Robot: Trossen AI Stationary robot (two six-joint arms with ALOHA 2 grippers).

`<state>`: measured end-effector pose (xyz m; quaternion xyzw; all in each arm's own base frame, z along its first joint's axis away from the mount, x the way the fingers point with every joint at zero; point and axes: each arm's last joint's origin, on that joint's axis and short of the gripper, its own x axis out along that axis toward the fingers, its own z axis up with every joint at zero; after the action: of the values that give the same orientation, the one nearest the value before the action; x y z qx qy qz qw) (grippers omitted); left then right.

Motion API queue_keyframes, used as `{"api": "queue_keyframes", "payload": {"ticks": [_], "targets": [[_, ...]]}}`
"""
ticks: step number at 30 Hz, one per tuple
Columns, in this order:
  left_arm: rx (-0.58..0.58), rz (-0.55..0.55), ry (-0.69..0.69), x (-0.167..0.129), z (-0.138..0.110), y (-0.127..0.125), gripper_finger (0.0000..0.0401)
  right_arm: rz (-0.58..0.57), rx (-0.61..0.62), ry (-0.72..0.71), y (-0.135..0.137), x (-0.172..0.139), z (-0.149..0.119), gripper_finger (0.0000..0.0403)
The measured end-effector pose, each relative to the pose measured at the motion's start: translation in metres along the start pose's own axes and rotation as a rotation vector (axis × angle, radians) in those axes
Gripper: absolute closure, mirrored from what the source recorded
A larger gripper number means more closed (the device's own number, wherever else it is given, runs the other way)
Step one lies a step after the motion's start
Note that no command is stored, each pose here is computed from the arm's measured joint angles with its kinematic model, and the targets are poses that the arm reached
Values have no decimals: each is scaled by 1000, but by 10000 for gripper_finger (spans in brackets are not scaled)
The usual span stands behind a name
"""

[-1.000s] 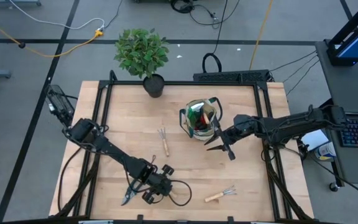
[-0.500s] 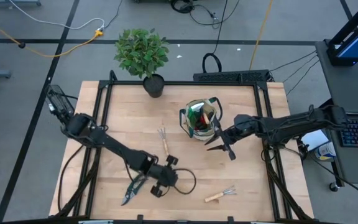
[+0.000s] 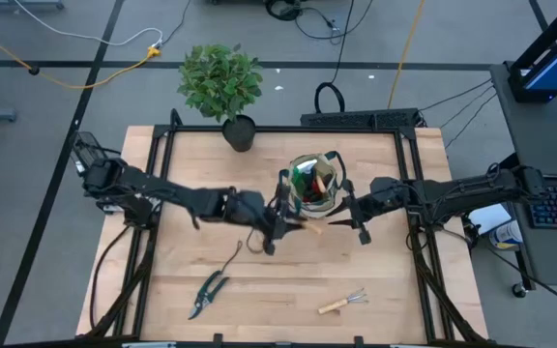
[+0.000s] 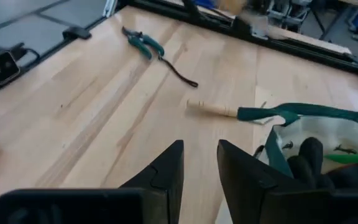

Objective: Pick & Place Garden tools in Gardening bag
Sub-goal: Put the brown trowel into the light brown gardening bag

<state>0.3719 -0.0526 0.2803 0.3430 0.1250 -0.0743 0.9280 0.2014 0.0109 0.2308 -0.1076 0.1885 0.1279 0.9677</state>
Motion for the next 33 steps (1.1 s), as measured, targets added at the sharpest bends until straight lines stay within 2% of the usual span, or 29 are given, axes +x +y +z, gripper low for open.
{"api": "queue_keyframes", "payload": {"ticks": [2, 7, 11, 15, 18, 22, 26, 33], "targets": [[39, -2, -65, 3, -6, 13, 326, -15, -22, -23, -1, 1, 2, 314], [-52, -22, -189, 7, -25, 41, 329, -184, -108, -82, -8, 0, 11, 314], [-95, 8, -171, 5, -39, 58, 332, -224, -218, -151, -10, -2, 19, 314], [-97, 48, -169, 4, -47, 70, 324, -311, -256, -254, -14, -2, 30, 314], [-51, 65, -171, 3, -49, 74, 326, -362, -327, -291, -17, 1, 34, 314], [-45, 85, -168, 2, -48, 75, 330, -383, -333, -319, -20, 6, 34, 308], [-43, 97, -151, 2, -49, 76, 323, -422, -322, -291, -22, 8, 33, 276], [-32, 132, -109, 2, -49, 76, 328, -457, -292, -355, -23, 4, 38, 228]]}}
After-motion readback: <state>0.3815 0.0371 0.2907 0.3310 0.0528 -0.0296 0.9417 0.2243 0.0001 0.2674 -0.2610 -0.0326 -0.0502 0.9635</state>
